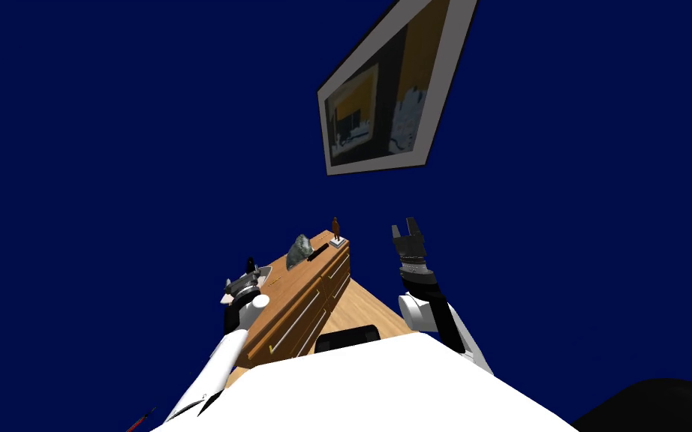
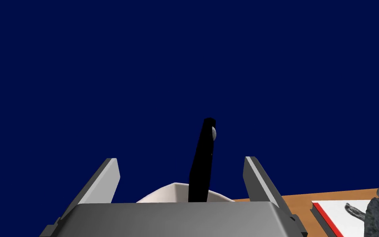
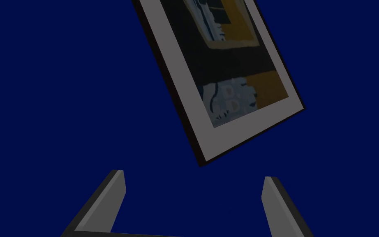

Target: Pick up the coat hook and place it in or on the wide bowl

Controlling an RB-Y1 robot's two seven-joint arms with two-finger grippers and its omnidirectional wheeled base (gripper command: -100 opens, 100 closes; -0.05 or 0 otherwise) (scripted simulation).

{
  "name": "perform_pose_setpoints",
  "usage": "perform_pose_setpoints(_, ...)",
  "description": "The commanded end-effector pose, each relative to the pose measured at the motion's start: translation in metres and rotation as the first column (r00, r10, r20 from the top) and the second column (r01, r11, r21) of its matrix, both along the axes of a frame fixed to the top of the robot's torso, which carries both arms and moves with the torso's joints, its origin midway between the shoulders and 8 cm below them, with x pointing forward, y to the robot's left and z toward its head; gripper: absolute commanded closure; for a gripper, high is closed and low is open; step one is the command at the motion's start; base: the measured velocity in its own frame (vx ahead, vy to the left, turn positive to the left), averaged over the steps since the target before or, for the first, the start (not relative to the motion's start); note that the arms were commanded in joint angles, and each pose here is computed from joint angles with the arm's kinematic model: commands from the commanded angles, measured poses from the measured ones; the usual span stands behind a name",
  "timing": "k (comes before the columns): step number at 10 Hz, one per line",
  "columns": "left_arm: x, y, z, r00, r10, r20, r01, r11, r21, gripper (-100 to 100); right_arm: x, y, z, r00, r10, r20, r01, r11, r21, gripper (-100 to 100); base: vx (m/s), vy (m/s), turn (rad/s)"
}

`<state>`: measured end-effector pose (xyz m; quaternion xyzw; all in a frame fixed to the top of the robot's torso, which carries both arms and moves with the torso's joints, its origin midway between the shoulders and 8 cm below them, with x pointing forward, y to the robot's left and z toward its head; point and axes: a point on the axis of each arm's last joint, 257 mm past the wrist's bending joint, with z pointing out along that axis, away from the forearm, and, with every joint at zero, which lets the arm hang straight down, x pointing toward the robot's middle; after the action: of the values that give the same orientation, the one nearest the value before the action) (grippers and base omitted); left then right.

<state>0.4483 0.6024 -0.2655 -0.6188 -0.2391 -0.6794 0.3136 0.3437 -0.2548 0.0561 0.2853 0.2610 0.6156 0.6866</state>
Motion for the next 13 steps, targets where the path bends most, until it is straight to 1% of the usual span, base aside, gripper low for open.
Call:
perform_pose_setpoints(1, 0.011, 0.003, 0.01, 1.0, -0.01, -0.002, 0.01, 1.0, 0.0, -100, 0.0, 0.0, 0.0, 1.0, 0.0, 0.0, 0.0, 1.0, 0.0, 0, -0.024, -0.076, 0.044)
perform_pose_setpoints(7, 0.042, 0.021, 0.047, 0.999, -0.041, 0.001, 0.041, 0.999, 0.004, -100, 0.0, 0.0, 0.0, 1.0, 0.0, 0.0, 0.0, 1.0, 0.0, 0, -0.024, -0.059, 0.048)
perform_pose_setpoints(8, 0.038, 0.02, 0.043, 0.999, -0.036, 0.002, 0.036, 0.999, 0.004, -100, 0.0, 0.0, 0.0, 1.0, 0.0, 0.0, 0.0, 1.0, 0.0, 0, -0.006, -0.026, 0.01)
perform_pose_setpoints(9, 0.039, 0.02, 0.043, 0.999, -0.038, 0.0, 0.038, 0.999, 0.003, 0, 0.0, 0.0, 0.0, 1.0, 0.0, 0.0, 0.0, 1.0, 0.0, 0, 0.0, 0.0, 0.0)
perform_pose_setpoints(13, 0.039, 0.02, 0.043, 0.999, -0.038, 0.0, 0.038, 0.999, 0.003, 0, 0.0, 0.0, 0.0, 1.0, 0.0, 0.0, 0.0, 1.0, 0.0, 0, 0.0, 0.0, 0.0)
